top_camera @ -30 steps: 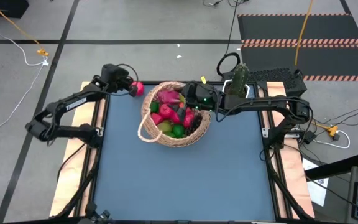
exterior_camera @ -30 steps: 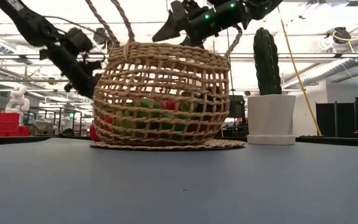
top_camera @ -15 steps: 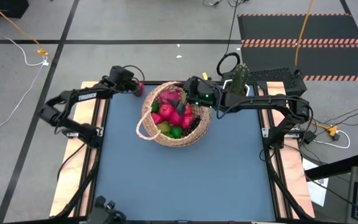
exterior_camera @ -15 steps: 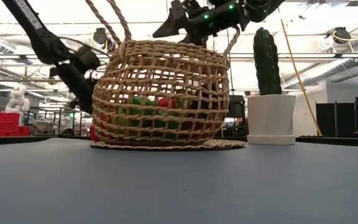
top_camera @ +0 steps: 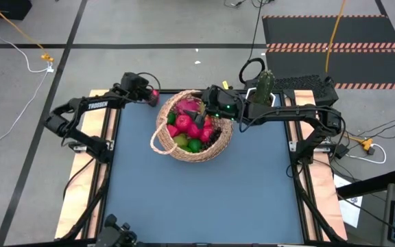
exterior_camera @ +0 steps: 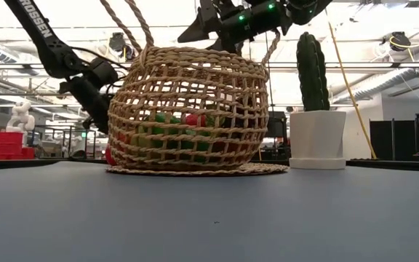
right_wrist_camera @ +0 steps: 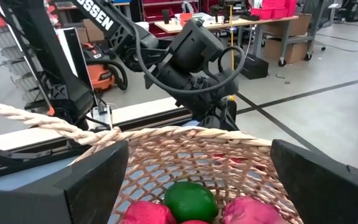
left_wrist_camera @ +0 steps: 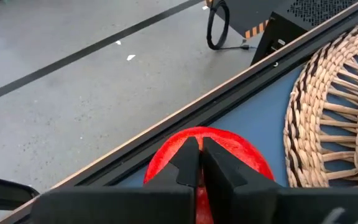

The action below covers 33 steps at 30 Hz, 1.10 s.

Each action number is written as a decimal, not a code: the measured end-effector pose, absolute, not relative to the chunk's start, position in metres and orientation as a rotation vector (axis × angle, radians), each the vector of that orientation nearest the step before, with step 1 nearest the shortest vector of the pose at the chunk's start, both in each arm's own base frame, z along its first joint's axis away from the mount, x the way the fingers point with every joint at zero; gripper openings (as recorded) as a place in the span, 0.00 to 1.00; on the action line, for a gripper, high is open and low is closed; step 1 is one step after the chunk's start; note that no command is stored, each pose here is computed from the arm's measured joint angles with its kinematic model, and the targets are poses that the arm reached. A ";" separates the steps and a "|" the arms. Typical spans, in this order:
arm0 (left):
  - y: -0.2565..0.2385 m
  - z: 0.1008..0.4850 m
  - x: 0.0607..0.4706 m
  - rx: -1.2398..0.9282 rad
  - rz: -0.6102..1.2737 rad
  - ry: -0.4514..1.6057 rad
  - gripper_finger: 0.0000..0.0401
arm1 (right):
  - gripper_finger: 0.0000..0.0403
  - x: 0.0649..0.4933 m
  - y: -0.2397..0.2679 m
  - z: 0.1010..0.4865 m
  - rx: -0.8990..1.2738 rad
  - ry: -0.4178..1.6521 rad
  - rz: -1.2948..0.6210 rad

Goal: Build produce basket
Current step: Put the apple into the brown basket

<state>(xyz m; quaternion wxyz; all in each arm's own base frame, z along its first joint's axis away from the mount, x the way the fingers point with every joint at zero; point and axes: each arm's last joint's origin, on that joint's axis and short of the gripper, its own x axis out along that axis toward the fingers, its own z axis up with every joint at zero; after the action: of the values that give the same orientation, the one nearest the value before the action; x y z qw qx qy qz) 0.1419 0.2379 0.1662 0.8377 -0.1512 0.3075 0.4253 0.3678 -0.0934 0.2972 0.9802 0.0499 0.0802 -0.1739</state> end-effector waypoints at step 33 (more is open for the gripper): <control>0.021 0.339 0.059 0.006 0.135 -0.194 0.01 | 0.97 0.365 0.096 0.339 -0.330 -0.271 0.040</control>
<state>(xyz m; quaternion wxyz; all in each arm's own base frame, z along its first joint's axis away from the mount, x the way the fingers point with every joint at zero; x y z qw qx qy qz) 0.0595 0.0214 0.3392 0.9930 0.0029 -0.0967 0.0672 0.3650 0.0963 0.3393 0.9771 -0.1636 -0.1347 0.0200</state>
